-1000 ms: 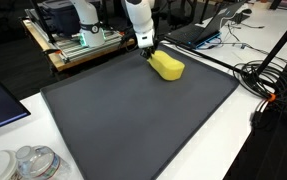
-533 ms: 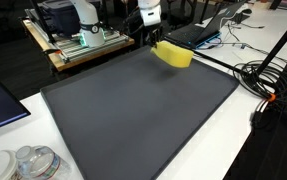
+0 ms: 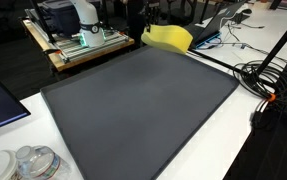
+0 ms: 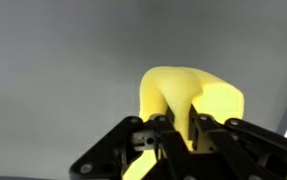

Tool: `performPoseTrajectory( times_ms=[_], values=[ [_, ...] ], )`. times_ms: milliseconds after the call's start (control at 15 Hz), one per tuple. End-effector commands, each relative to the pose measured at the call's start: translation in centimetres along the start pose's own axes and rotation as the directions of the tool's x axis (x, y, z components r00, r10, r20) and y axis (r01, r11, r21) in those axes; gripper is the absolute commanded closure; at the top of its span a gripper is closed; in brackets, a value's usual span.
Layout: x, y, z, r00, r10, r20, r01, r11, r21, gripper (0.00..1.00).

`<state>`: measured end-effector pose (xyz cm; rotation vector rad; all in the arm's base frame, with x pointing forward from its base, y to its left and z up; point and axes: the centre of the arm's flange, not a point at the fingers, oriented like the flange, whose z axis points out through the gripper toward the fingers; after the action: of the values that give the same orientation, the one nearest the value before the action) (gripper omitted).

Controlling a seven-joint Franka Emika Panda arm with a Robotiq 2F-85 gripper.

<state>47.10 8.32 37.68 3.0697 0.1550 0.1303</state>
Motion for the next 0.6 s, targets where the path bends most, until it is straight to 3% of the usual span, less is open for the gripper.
performPoseTrajectory(
  times_ms=[0,533],
  values=[
    [0.2,0.3,-5.3,1.0,0.008,-0.006,-0.008,0.992,-0.125,0.98],
    [1.8,0.6,-14.4,0.997,-0.002,-0.073,-0.023,0.941,-0.339,0.97]
  ],
)
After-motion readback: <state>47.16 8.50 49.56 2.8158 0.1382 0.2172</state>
